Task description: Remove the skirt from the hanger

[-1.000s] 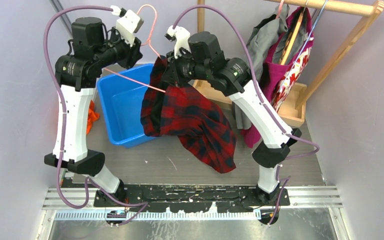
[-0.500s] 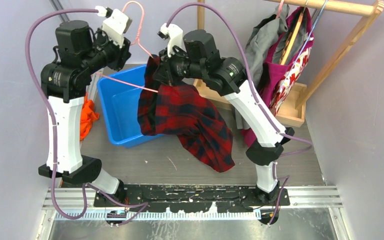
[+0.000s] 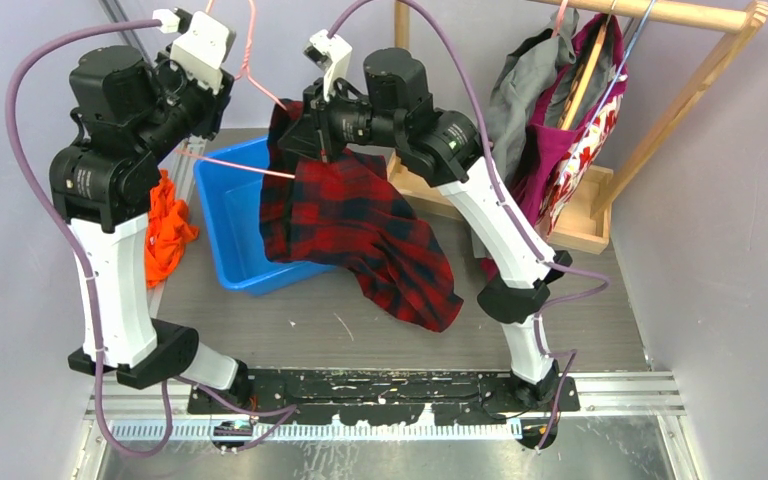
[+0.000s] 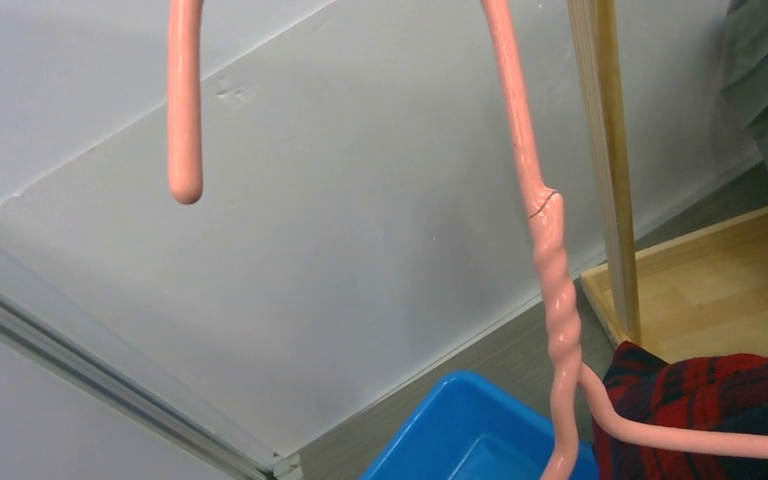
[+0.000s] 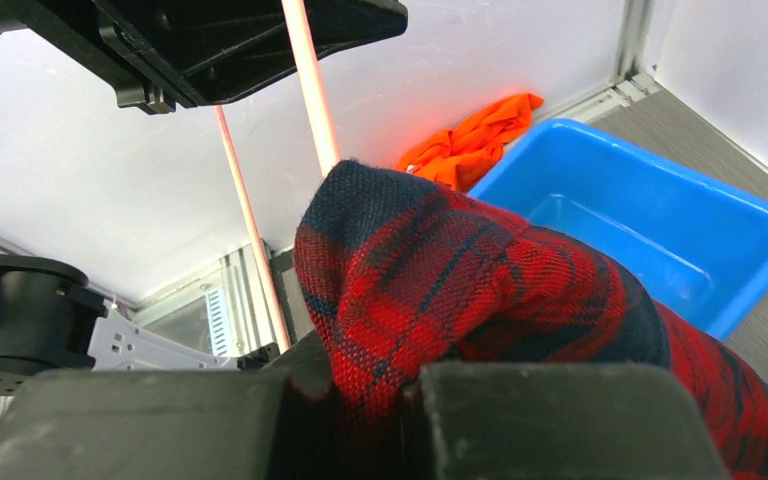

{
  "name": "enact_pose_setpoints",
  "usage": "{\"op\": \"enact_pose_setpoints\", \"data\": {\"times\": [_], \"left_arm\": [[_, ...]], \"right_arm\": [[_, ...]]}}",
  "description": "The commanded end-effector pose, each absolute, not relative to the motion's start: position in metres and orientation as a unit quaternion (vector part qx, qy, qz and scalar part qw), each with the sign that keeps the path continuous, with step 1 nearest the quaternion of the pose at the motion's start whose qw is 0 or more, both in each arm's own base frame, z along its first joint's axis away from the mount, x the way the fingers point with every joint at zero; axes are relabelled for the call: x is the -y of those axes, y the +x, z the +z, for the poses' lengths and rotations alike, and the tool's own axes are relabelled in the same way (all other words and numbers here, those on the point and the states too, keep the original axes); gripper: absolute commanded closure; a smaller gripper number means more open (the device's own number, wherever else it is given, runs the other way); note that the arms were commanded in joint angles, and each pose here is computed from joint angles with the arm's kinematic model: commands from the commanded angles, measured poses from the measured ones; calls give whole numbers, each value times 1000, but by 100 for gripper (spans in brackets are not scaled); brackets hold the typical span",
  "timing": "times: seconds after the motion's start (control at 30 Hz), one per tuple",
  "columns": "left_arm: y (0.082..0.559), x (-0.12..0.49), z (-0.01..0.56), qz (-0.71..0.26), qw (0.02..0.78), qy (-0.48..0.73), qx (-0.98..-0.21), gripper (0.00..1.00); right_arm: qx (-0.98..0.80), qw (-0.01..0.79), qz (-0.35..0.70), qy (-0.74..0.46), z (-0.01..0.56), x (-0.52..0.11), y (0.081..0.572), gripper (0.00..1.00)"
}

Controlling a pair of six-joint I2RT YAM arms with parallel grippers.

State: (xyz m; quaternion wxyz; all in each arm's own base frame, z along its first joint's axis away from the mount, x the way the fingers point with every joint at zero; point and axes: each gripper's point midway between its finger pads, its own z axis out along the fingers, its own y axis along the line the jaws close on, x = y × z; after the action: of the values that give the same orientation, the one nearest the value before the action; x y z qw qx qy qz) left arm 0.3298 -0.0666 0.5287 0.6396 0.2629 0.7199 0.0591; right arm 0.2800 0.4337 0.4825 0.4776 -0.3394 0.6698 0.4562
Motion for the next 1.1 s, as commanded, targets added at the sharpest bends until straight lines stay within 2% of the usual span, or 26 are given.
{"op": "enact_pose_setpoints", "data": {"times": [0.0, 0.2, 0.3, 0.33, 0.43, 0.67, 0.73, 0.83, 0.87, 1.0, 1.07], "left_arm": [[301, 21, 602, 94, 735, 104, -663, 100], [290, 7, 603, 124, 735, 89, -661, 100], [287, 4, 603, 132, 734, 87, -660, 100], [287, 4, 602, 132, 733, 88, -661, 100], [289, 4, 599, 132, 732, 88, -663, 100], [298, -2, 593, 148, 722, 71, -672, 100], [301, -2, 592, 149, 720, 70, -674, 100], [303, -2, 589, 151, 718, 68, -677, 100], [303, -3, 588, 153, 716, 68, -678, 100], [306, -3, 580, 157, 708, 72, -684, 100], [307, -6, 576, 167, 703, 72, -688, 100]], "right_arm": [[-635, 532, 492, -268, 544, -412, 280, 99], [-672, 508, 463, -276, 510, -412, 286, 96], [-679, 512, 446, -278, 504, -407, 290, 92], [-679, 514, 445, -278, 504, -406, 291, 87], [-679, 509, 450, -277, 501, -409, 294, 84], [-657, 478, 518, -265, 499, -443, 312, 89], [-655, 474, 531, -255, 501, -443, 321, 81], [-656, 471, 537, -244, 502, -437, 328, 78], [-656, 471, 537, -243, 504, -434, 328, 79], [-664, 470, 529, -240, 502, -426, 328, 98], [-663, 469, 531, -243, 504, -424, 325, 99]]}}
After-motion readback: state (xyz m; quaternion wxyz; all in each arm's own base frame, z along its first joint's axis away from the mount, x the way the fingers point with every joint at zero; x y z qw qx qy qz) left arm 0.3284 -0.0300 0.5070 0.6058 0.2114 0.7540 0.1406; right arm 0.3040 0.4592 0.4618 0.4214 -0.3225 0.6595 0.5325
